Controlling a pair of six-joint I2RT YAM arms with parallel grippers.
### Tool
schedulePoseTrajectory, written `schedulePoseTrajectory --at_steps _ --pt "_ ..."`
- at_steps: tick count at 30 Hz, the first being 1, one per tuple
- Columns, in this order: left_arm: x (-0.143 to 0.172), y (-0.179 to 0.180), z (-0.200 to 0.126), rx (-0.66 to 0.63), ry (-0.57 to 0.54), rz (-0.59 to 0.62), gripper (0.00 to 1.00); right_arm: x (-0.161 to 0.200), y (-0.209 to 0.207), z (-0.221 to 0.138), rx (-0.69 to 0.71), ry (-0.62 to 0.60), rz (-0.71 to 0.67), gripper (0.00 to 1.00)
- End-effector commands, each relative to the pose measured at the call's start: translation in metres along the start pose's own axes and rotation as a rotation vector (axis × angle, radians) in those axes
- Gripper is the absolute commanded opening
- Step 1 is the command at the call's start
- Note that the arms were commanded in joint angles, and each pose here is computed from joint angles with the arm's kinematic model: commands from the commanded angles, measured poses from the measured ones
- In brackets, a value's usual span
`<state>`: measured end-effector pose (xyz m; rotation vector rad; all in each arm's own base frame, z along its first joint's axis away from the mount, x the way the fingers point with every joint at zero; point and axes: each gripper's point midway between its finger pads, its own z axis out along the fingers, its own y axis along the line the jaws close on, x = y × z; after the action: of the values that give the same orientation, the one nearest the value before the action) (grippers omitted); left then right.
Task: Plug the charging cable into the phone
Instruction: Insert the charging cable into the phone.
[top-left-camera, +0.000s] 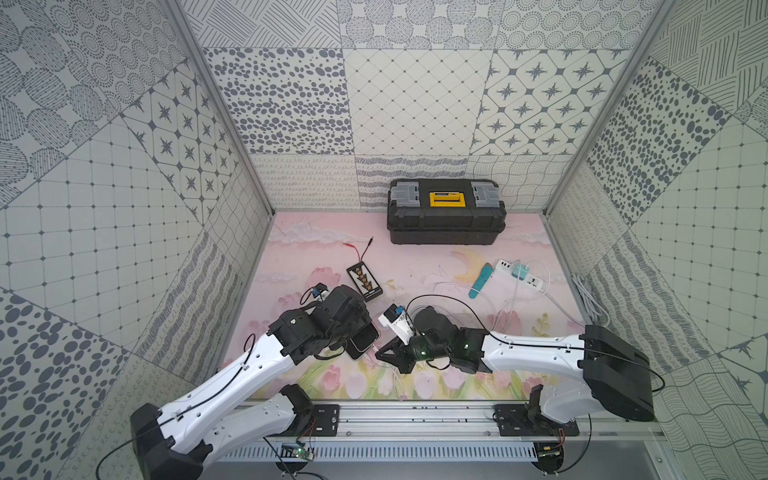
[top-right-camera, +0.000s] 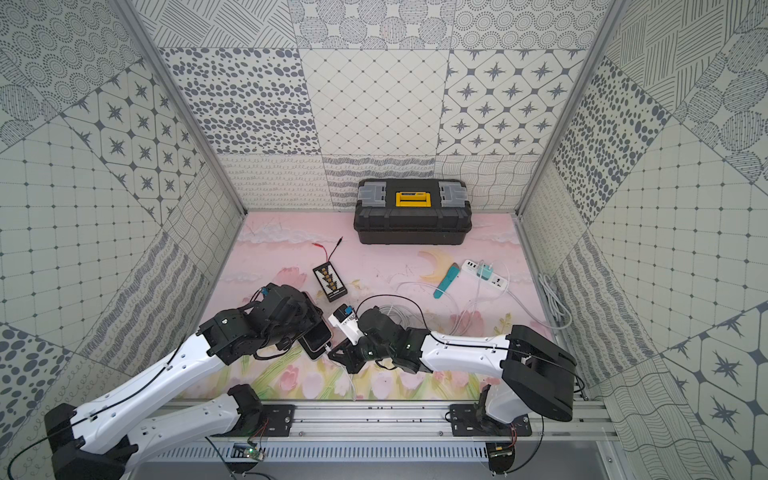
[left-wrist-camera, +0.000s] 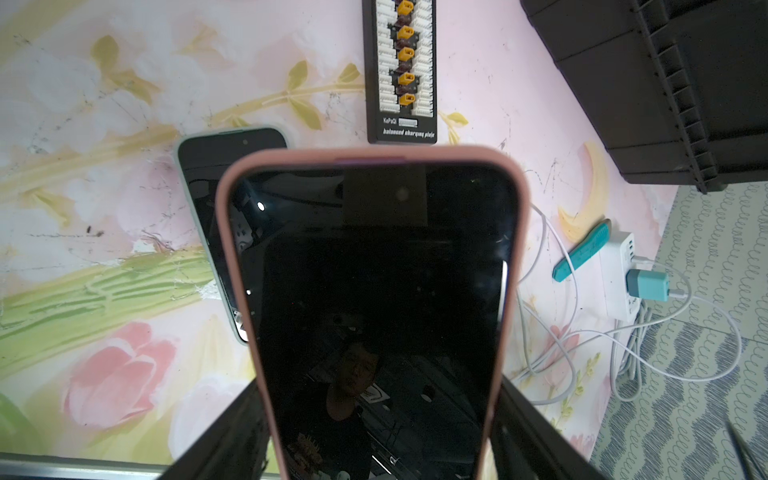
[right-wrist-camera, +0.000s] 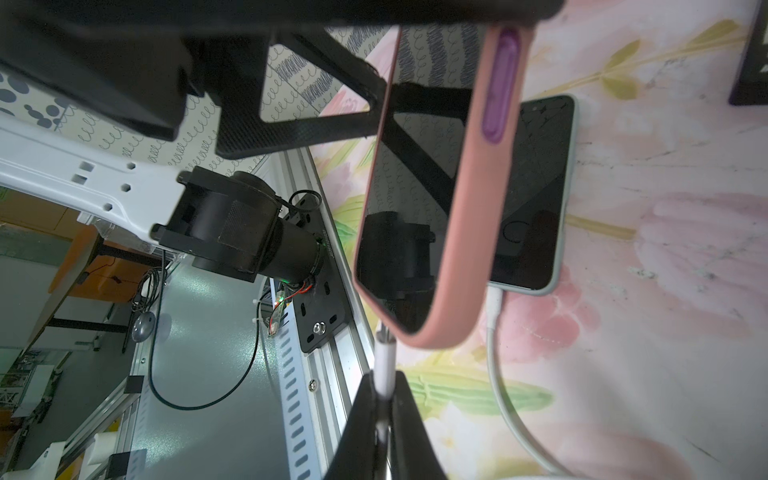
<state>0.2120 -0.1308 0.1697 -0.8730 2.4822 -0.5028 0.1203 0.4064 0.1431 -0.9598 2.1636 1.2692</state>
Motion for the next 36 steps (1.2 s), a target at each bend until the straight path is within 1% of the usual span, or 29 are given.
schedulePoseTrajectory --at_steps 1,11,18,27,36 --pt "-0.002 -0.001 0.001 0.003 -0.011 -0.011 0.0 -0.024 0.013 -0.003 -0.036 -0.063 -0.04 0.0" --pt "0.004 -0.003 0.003 0.021 0.017 -0.018 0.0 -0.026 0.007 -0.001 -0.027 -0.065 -0.028 0.0" --pt "0.014 -0.006 0.009 0.05 0.067 -0.043 0.0 -0.026 0.004 0.004 -0.024 -0.059 -0.025 0.0" --pt "0.019 -0.009 0.006 0.074 0.095 -0.052 0.0 -0.022 -0.003 0.003 -0.018 -0.064 -0.013 0.0" --pt "0.022 -0.002 0.012 0.042 0.106 -0.049 0.0 -0.03 -0.003 0.001 -0.022 -0.081 -0.012 0.0"
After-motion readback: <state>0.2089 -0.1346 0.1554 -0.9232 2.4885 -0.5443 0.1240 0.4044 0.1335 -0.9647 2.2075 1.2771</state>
